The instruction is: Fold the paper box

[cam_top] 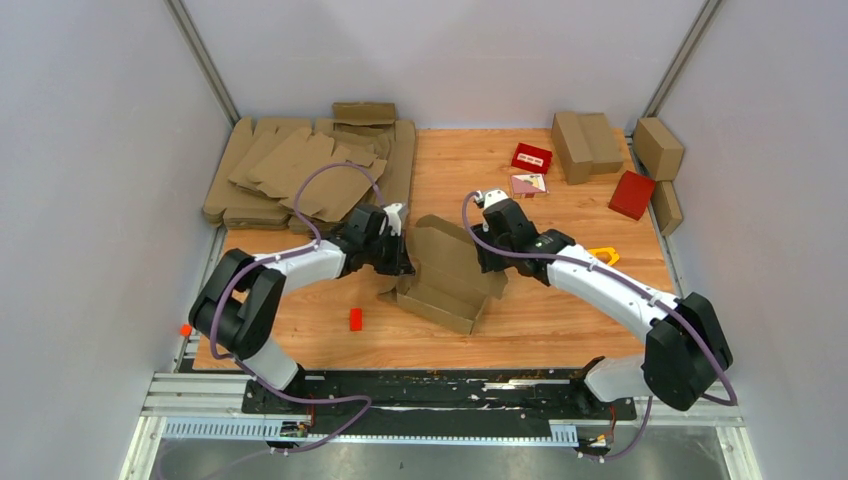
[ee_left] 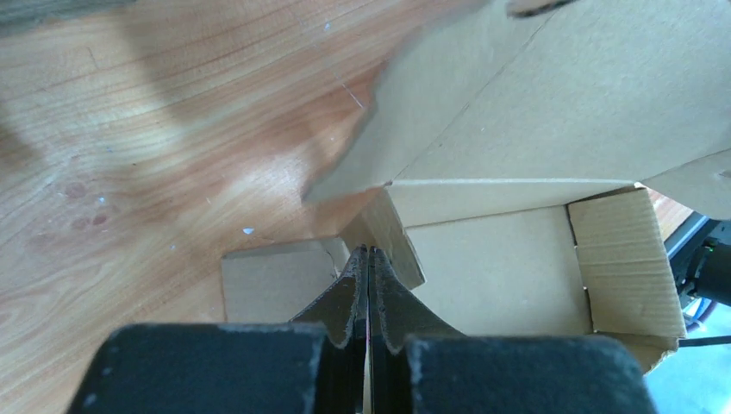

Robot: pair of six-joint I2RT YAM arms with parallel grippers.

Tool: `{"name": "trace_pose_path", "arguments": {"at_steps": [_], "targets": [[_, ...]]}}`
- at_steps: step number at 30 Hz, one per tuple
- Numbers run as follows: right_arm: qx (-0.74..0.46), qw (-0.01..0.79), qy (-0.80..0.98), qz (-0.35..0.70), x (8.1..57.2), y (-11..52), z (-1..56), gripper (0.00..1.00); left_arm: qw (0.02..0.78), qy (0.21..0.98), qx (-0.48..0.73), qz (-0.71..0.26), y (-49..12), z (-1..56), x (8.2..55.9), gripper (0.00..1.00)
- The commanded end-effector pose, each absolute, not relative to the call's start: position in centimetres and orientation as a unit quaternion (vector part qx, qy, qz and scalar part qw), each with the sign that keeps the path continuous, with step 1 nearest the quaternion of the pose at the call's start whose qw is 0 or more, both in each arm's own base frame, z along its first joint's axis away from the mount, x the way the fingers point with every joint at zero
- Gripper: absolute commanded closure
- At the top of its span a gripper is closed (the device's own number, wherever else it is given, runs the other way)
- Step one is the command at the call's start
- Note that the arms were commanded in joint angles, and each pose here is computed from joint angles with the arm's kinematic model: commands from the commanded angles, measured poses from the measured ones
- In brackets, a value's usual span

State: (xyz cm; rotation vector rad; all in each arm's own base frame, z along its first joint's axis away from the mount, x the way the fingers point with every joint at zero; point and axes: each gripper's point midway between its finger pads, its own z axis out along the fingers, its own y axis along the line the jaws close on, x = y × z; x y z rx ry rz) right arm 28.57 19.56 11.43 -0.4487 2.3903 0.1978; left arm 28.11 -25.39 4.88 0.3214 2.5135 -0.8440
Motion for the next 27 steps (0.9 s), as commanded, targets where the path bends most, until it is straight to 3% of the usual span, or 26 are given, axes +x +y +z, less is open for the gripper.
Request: {"name": "trace_pose_path", "arguments": {"at_steps": [1, 8, 14, 17, 24, 27], "targets": [[-0.169, 0.377, 0.904, 0.109, 29.1, 20.7, 13.8, 0.63, 0.245, 0.899, 0.115, -0.346, -26.2, 6.5, 27.6, 1.0], [-0.18, 0.384, 0.895, 0.139, 28.7, 21.5, 14.5, 0.64, 0.234, 0.896, 0.118, -0.357, -26.7, 5.7, 27.4, 1.0], [-0.19, 0.394, 0.889, 0.134, 28.7, 21.3, 15.0, 0.45, 0.26, 0.906, 0.125, -0.308, -24.7, 6.9, 27.5, 0.97], [-0.192, 0.399, 0.886, 0.134, 28.6, 21.1, 15.2, 0.4, 0.288, 0.911, 0.124, -0.268, -22.8, 8.0, 27.4, 0.82], [-0.189, 0.414, 0.879, 0.142, 28.3, 21.0, 15.8, 0.37, 0.329, 0.91, 0.115, -0.225, -19.8, 8.9, 26.2, 0.34], [-0.189, 0.414, 0.879, 0.143, 28.3, 21.0, 15.9, 0.36, 0.33, 0.912, 0.125, -0.208, -19.4, 8.8, 26.0, 0.26]]}}
